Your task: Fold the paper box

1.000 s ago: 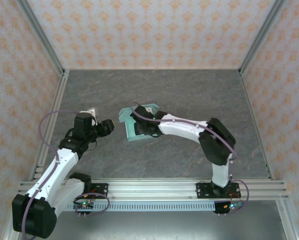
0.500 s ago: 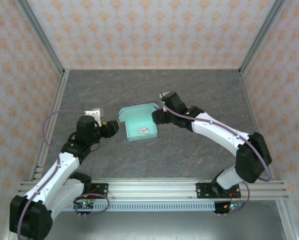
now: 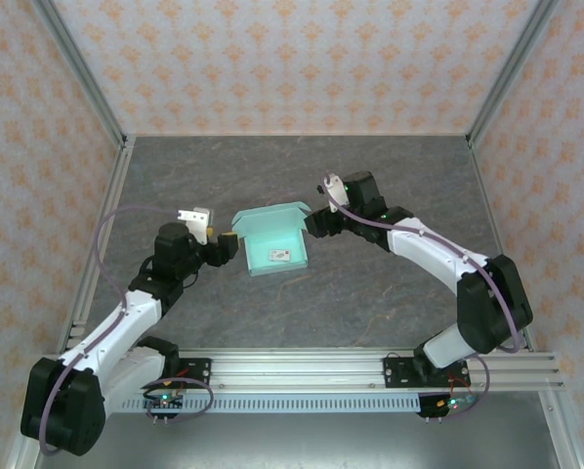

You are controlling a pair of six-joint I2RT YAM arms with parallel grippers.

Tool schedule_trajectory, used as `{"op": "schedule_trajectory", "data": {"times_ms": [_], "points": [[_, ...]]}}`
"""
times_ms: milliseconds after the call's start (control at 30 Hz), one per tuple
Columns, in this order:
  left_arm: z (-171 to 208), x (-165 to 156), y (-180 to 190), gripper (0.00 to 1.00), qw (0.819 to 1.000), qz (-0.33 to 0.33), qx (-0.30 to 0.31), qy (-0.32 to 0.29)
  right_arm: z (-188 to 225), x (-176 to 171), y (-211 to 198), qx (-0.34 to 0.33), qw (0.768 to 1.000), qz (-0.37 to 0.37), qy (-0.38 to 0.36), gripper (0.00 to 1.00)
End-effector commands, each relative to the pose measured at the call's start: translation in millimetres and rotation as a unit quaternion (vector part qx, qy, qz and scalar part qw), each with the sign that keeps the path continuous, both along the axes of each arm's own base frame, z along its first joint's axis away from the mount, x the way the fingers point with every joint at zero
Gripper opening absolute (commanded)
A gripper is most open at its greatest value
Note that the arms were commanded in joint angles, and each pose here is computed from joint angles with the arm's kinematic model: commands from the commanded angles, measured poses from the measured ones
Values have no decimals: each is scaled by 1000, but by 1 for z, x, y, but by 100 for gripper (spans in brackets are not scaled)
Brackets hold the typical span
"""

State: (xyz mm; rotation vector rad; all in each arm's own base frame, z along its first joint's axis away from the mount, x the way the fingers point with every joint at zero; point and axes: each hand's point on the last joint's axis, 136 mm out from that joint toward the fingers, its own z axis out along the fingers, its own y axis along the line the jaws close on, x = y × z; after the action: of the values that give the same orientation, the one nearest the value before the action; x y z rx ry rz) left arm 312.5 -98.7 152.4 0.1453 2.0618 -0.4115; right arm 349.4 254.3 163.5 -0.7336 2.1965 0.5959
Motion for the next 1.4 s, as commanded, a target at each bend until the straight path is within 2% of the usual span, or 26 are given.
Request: {"op": "schedule_trajectory", "data": {"times_ms": [0, 300, 800, 1367], "points": [[15, 8, -6, 75, 999, -23, 24, -28, 0, 0, 10, 8, 999, 38, -27, 68], [-2, 29, -19, 74, 998, -53, 36, 13, -12, 14, 15, 2, 999, 37, -34, 57], [-8, 38, -24, 51, 997, -62, 33, 27, -24, 16, 28, 23, 998, 53, -22, 34], [-12, 42, -29, 39, 996, -69, 28, 47, -32, 15, 36, 19, 998, 60, -13, 19]]}}
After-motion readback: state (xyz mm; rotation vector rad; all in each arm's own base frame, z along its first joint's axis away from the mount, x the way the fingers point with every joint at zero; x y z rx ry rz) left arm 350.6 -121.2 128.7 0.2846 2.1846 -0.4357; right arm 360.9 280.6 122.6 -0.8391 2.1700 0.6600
